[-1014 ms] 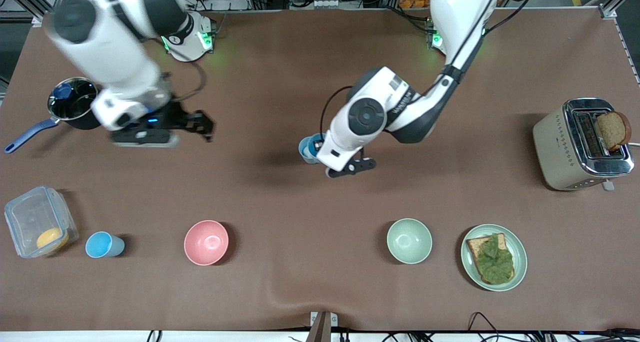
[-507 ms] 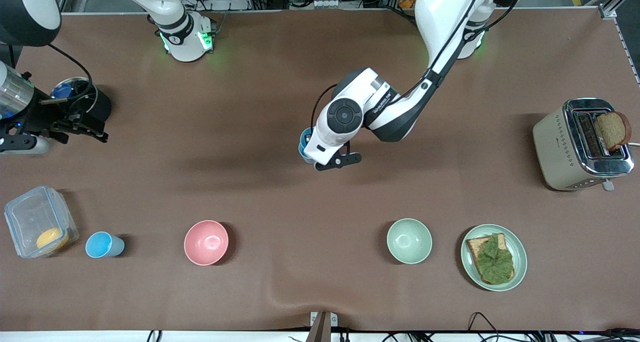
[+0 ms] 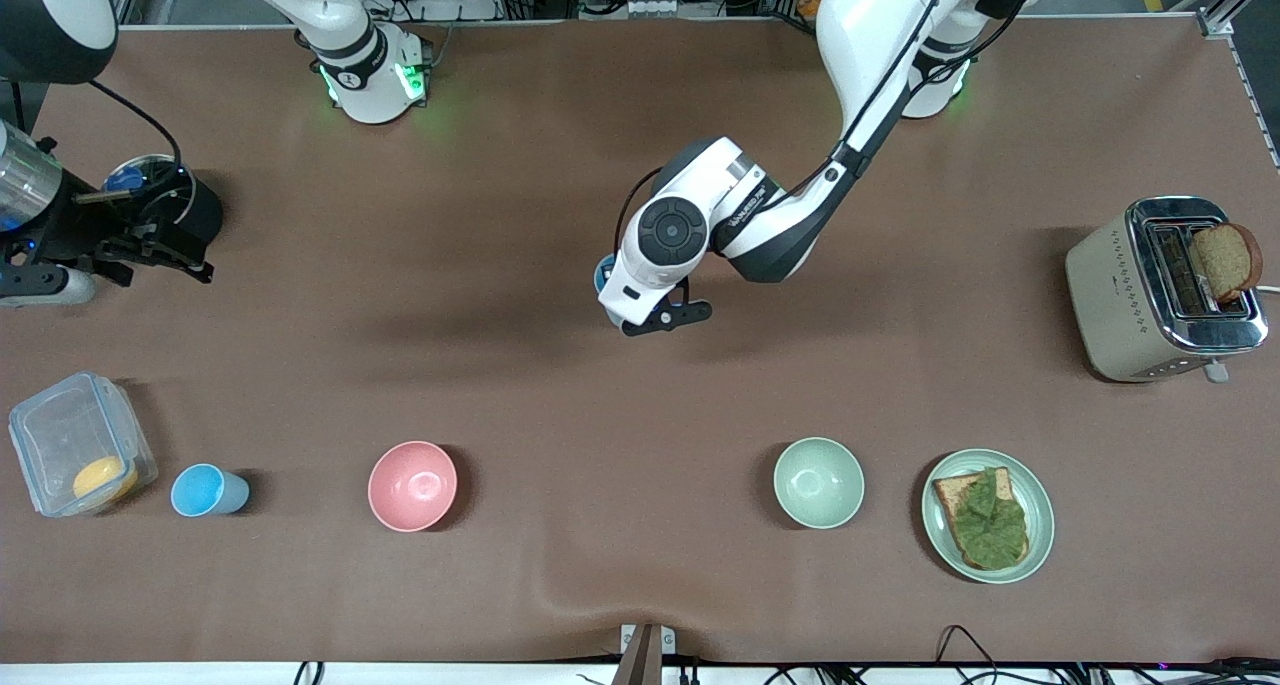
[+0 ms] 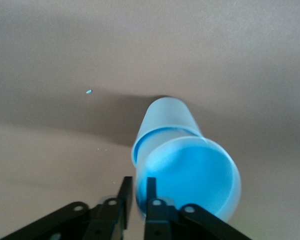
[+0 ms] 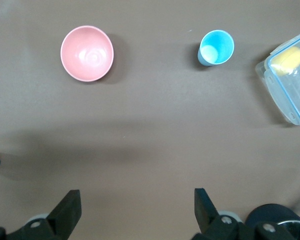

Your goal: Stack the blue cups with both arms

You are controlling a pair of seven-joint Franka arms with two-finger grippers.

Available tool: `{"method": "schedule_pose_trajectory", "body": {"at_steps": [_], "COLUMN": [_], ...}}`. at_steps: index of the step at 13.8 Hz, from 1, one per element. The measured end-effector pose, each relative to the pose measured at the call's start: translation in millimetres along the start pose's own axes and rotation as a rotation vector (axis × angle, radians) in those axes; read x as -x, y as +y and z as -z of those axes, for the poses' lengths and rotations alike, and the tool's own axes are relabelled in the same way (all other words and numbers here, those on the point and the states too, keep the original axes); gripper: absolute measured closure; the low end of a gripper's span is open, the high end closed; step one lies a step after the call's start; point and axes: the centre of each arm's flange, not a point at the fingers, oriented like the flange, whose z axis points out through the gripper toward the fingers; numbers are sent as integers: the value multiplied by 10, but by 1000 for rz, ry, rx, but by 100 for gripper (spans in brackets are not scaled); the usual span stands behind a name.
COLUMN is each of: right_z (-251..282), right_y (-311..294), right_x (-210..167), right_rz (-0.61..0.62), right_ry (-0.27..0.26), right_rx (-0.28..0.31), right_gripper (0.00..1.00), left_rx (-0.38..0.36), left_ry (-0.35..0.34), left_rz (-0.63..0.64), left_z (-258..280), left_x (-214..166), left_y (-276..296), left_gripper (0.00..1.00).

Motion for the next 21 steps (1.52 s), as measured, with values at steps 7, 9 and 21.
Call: {"method": "schedule_pose_trajectory", "body": {"at_steps": [7,9,21], "right_z": [324,420,416], "right_y": [-136,-116,-1], "right_x": [-6,20,10], "right_rz": [26,23,2], "right_ry": [32,22,14], "right_rx": [0,0,0], "right_gripper": [0,0,0], "left_rx": [76,77,-85], "left_ry": [254,304,264], "left_rz": [93,105,-103], "left_z": [1389,1869,3740], "left_x": [-566,-755,-956], "left_y": [-505,-878,-3672], "left_gripper": [7,0,0]}}
